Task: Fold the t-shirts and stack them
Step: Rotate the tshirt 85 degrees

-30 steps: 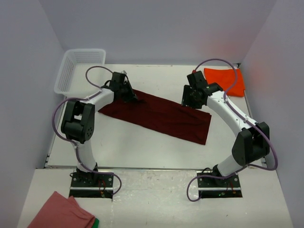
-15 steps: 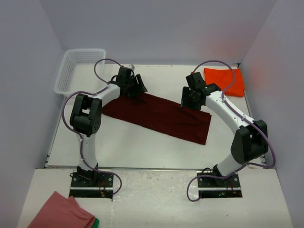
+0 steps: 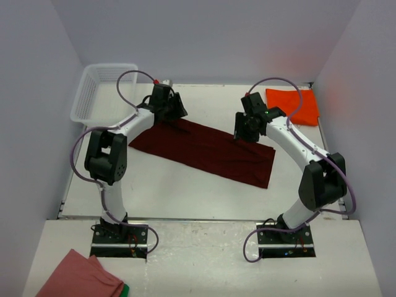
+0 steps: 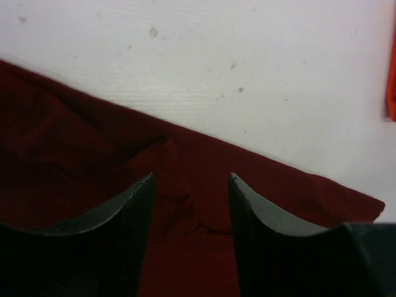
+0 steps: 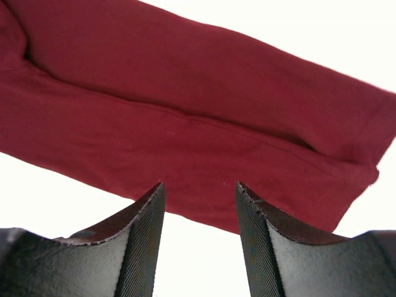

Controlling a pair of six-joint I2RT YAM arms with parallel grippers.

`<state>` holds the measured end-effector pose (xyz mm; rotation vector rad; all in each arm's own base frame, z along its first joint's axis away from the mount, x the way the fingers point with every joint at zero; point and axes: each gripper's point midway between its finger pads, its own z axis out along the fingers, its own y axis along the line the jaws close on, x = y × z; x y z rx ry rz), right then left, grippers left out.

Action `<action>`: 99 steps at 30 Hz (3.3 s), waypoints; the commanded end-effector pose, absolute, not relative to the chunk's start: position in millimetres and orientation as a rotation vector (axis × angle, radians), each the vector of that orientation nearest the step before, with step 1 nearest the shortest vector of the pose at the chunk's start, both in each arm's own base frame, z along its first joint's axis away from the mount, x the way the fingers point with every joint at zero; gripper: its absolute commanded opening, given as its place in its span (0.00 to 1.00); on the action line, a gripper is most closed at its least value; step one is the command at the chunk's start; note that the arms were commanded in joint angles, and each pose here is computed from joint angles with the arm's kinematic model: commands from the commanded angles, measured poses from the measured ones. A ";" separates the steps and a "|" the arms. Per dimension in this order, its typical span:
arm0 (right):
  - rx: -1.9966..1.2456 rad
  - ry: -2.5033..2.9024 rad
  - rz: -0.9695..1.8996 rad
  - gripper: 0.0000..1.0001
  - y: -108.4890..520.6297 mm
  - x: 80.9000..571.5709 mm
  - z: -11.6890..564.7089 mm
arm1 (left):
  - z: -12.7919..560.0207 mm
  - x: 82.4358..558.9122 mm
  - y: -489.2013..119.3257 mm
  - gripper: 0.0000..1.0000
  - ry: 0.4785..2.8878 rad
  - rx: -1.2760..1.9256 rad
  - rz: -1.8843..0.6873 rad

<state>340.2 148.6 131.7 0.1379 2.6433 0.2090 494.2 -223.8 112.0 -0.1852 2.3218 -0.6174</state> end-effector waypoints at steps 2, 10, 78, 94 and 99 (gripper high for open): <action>0.038 2.576 0.349 0.50 177.3 371.7 146.4 | 139.1 464.6 -181.9 0.51 2.281 -0.379 -0.441; 0.132 2.723 0.260 0.00 172.4 383.0 104.8 | 148.0 388.4 -225.3 0.00 2.355 -0.184 -0.640; -0.128 2.578 0.217 0.75 255.5 322.3 161.4 | 142.8 410.2 -193.6 0.01 2.480 -0.112 -0.307; -0.107 2.745 0.308 0.00 229.6 249.2 82.0 | 43.6 391.3 -212.5 0.00 2.641 -0.129 -0.396; -0.124 2.810 0.277 0.00 226.1 221.9 44.7 | 41.5 404.4 -222.1 0.00 2.621 -0.143 -0.428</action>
